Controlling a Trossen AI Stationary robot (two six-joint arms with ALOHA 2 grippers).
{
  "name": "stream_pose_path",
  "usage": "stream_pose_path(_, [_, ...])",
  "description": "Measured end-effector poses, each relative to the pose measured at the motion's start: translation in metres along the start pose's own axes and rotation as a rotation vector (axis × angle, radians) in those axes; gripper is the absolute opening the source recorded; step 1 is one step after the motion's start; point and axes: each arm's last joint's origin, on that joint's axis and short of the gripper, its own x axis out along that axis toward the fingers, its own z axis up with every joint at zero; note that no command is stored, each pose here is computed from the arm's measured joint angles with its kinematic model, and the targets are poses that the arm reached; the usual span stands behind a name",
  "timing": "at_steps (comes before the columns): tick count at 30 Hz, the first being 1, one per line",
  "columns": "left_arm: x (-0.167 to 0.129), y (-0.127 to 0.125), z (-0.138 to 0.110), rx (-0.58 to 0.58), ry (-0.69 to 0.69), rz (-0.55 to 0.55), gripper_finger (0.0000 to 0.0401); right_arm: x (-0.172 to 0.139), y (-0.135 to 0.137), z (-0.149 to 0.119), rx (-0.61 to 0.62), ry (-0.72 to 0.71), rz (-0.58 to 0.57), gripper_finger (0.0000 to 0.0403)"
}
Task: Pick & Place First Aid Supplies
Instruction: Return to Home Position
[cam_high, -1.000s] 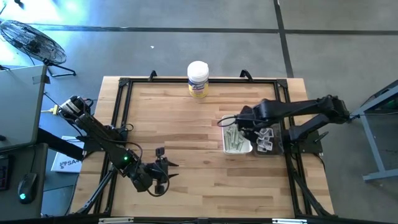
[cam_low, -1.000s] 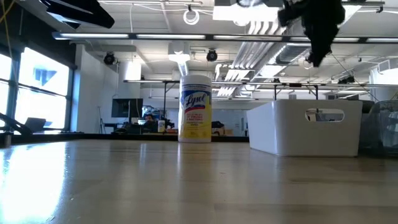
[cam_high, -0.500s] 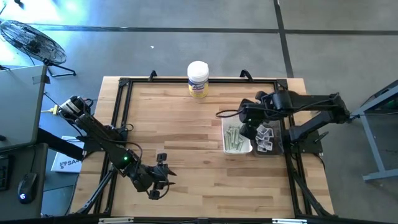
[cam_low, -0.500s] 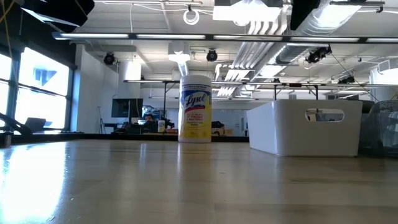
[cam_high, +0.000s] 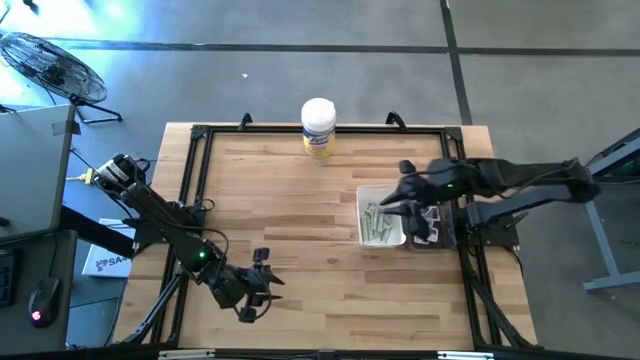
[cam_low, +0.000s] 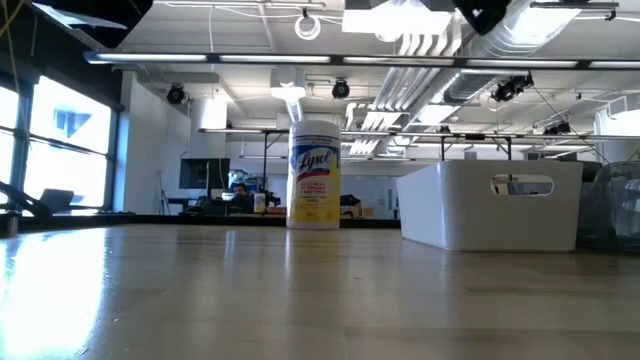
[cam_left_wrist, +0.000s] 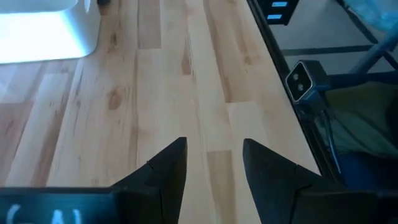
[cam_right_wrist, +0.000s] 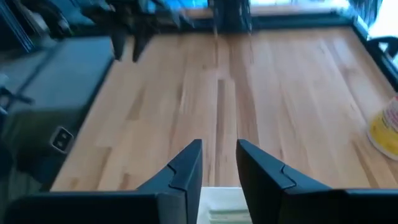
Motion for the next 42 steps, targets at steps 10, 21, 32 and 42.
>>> stream_pose_path(10, [0.020, 0.030, -0.003, 0.023, -0.055, -0.116, 0.0154, -0.046, -0.003, -0.073, -0.053, -0.355, 0.080, 0.0094])
stream_pose_path(21, [-0.010, 0.083, -0.021, -0.018, -0.180, -0.060, 0.0154, -0.053, -0.009, -0.148, -0.054, -0.624, 0.122, 0.0094])
stream_pose_path(32, [-0.060, 0.113, -0.074, -0.031, -0.372, -0.065, 0.0154, 0.010, -0.022, -0.200, 0.078, -0.489, -0.036, 0.0094])
stream_pose_path(42, [-0.083, 0.132, -0.106, 0.030, -0.549, -0.077, 0.0154, 0.013, -0.031, -0.199, 0.246, -0.534, -0.291, 0.0095])
